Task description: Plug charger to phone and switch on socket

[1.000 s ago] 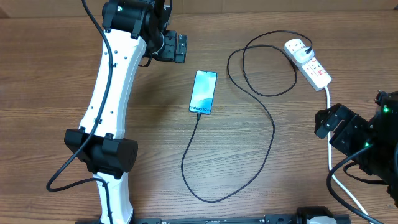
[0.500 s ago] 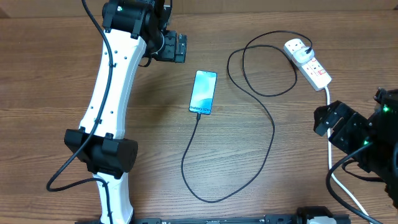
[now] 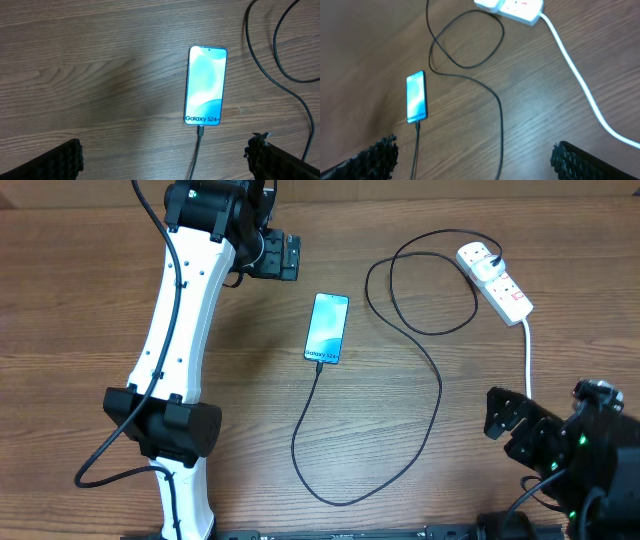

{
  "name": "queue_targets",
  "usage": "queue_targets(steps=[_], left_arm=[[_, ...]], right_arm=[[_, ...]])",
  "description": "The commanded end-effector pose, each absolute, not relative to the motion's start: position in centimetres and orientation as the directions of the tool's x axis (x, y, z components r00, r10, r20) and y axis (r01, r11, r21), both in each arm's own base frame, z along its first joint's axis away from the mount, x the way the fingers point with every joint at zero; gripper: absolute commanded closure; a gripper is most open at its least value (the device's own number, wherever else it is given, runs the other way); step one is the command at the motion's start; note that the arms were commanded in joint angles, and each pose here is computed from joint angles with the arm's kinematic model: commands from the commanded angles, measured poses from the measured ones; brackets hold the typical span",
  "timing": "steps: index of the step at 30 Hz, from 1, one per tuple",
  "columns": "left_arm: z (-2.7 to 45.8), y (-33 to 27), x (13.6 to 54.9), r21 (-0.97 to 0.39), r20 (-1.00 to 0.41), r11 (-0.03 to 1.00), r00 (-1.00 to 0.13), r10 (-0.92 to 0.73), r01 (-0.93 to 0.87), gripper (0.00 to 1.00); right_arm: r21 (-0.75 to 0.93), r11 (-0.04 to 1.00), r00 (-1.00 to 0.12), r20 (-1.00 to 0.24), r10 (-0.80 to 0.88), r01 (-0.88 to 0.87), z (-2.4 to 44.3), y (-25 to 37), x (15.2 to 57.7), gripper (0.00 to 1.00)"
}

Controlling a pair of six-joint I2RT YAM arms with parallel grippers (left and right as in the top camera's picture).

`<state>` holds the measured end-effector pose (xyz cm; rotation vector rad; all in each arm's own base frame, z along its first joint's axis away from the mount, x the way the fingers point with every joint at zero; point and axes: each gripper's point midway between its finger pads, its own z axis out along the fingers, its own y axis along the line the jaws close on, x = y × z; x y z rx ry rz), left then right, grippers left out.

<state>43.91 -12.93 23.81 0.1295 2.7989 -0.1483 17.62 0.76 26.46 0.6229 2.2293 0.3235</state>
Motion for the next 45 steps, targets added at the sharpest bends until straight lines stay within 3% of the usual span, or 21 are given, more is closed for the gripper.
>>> queue_targets(steps=[1,9,26,37,42,45], left_arm=[[23.5,-12.7,44.1,-0.083,-0.327,0.993,-0.943,0.052,0.084,0.0],[23.5,-12.7,44.1,-0.083,-0.327,0.993,-0.943,0.052,0.084,0.0],[23.5,-12.7,44.1,-0.083,-0.327,0.993,-0.943,0.052,0.084,0.0],[23.5,-12.7,44.1,-0.084,-0.327,0.993,-0.944,0.052,0.084,0.0],[23.5,-12.7,44.1,-0.083,-0.327,0.993,-0.943,0.052,0.084,0.0],[23.5,-12.7,44.1,-0.083,-0.327,0.993,-0.943,0.052,0.084,0.0]], right_arm=[[0.454,0.848,-0.532,-0.663,0.526,0.273,25.5,1.2,17.8,0.0],[0.46,0.888,-0.384,-0.817,0.43,0.014,23.7,3.1,20.3,0.0],[0.206,0.964,-0.046,-0.978,0.202,-0.169,20.7,3.4,24.0,0.0],[0.11,0.98,0.068,-0.99,0.122,-0.164,19.6,3.1,24.4,0.0],[0.036,0.988,0.054,-0.998,0.045,-0.148,19.0,2.9,24.4,0.0],[0.036,0.989,-0.023,-0.999,0.033,-0.142,17.1,2.9,24.5,0.0]])
